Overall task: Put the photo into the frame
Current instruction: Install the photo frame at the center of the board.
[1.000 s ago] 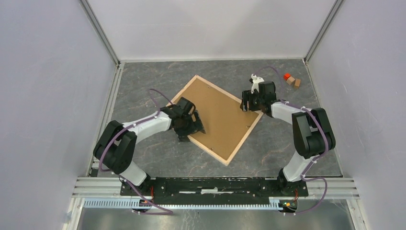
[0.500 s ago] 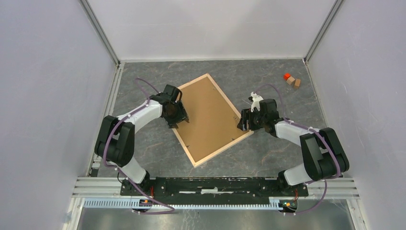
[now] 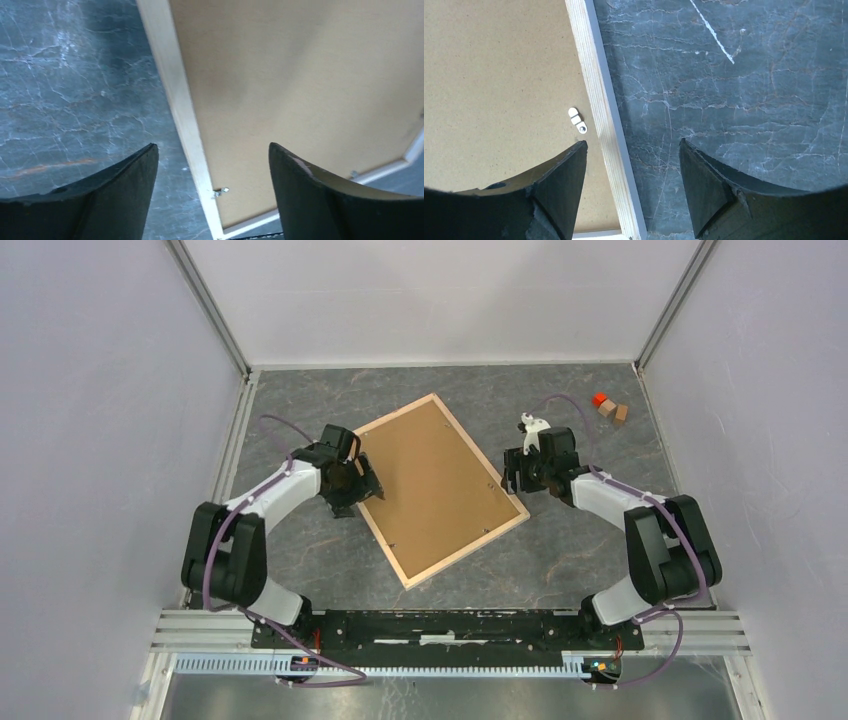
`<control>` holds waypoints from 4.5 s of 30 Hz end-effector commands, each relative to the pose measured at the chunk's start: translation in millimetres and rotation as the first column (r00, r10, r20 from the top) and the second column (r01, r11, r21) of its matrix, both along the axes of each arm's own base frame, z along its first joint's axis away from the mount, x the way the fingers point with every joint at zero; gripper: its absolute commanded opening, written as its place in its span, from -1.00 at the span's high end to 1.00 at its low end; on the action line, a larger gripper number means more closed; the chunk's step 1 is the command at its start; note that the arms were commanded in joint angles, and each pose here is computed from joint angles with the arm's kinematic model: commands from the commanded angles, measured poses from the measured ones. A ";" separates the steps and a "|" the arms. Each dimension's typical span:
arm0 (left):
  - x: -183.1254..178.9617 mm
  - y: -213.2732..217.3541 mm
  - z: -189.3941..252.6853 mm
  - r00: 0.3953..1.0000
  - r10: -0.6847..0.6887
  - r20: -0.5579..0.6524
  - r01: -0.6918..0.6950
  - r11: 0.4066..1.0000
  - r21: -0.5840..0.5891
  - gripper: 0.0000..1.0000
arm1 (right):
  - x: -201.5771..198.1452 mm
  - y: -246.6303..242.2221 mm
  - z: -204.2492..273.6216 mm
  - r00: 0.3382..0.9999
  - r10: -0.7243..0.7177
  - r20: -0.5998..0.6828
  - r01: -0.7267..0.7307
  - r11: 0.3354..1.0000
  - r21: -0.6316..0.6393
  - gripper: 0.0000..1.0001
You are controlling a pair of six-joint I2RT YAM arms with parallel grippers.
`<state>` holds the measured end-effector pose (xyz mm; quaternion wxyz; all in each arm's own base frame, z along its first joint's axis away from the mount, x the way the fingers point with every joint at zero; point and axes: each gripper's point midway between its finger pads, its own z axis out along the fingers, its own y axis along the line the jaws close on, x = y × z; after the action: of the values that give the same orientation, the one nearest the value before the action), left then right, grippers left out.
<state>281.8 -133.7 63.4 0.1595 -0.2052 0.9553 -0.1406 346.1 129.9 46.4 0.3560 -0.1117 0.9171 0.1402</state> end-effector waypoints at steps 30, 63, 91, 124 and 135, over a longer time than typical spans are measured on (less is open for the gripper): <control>-16.7 -11.3 -74.4 0.974 -0.058 -0.221 0.046 0.997 -0.057 0.50 | 10.7 30.3 -9.6 0.986 0.141 0.089 -0.142 0.990 -0.001 -0.46; -12.9 -11.6 -74.3 0.975 -0.046 -0.219 0.035 0.998 -0.051 0.49 | 3.9 38.0 -19.5 0.996 0.066 0.056 -0.052 0.974 -0.222 0.51; 5.3 -13.6 -56.8 0.965 -0.231 -0.125 0.231 0.973 -0.021 0.44 | -21.0 82.2 4.8 0.961 0.185 0.208 -0.204 0.976 0.077 -0.57; -8.5 -3.4 -37.1 0.837 -0.493 -0.237 0.546 0.782 0.302 0.95 | 127.0 103.0 79.6 0.948 -0.164 0.273 0.153 0.986 0.059 -0.78; -36.9 4.2 -43.7 0.838 -0.473 -0.272 0.539 0.793 0.284 0.96 | 155.2 84.6 41.2 0.953 -0.143 0.268 0.191 0.968 -0.164 -0.74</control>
<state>266.4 -148.0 23.1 0.0843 0.0080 0.9961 -0.0249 492.6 227.4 85.6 0.4643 -0.0769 0.8811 0.0474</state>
